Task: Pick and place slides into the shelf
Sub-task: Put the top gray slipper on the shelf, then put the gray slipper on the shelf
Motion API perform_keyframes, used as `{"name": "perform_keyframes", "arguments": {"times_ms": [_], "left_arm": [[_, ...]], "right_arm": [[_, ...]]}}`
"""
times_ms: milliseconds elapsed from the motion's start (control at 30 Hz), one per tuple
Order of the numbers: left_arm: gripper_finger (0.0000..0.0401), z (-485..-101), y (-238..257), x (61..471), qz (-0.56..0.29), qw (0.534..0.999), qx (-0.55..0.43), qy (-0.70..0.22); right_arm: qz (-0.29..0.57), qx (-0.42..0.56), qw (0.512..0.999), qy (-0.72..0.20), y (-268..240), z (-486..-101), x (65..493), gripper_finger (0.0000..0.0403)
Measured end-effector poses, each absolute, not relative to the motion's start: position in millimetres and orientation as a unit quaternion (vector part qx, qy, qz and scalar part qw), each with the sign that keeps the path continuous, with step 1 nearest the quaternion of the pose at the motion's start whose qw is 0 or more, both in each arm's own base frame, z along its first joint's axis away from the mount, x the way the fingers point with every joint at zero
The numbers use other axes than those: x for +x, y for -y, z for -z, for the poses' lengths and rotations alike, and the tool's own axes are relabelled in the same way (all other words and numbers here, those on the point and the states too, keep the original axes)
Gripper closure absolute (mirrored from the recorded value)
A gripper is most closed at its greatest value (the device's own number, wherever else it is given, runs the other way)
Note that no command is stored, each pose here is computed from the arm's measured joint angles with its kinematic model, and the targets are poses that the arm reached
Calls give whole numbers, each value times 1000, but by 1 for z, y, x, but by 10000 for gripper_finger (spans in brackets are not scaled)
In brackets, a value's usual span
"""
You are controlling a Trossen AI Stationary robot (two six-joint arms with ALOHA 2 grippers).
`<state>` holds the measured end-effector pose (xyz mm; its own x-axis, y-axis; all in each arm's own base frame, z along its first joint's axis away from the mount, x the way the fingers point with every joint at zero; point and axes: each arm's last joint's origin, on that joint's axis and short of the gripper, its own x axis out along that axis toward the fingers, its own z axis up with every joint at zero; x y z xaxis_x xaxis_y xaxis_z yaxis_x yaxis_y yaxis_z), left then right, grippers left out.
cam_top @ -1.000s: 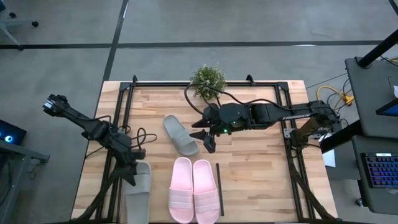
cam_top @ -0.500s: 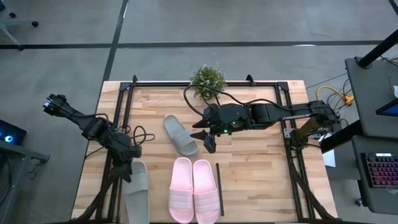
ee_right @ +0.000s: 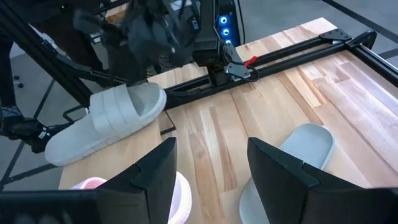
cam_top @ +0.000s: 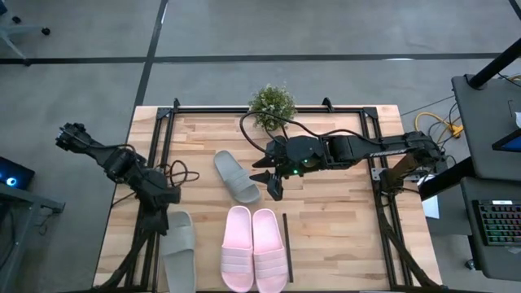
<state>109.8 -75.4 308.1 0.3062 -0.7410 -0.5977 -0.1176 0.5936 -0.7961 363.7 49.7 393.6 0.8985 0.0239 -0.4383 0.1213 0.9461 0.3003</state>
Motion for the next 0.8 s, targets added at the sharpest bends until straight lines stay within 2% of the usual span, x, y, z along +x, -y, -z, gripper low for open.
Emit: {"name": "perform_keyframes", "arguments": {"times_ms": [267,367,467,667,800], "left_arm": [[276,-348,67,102,210,775,-383,-456],[276,-352,63,99,179,793,-372,-449],[276,-359,60,101,145,832,-343,-412],[276,-373,51,109,22,929,-211,-303],[276,-374,50,117,-33,950,-139,-279]], "right_arm": [[25,162,961,-223,-50,-394,364,216],[25,162,961,-222,-50,-394,364,216],[25,163,961,-222,-50,-394,364,216],[25,163,961,-221,-50,-394,364,216],[27,162,961,-220,-50,-394,364,216]]}}
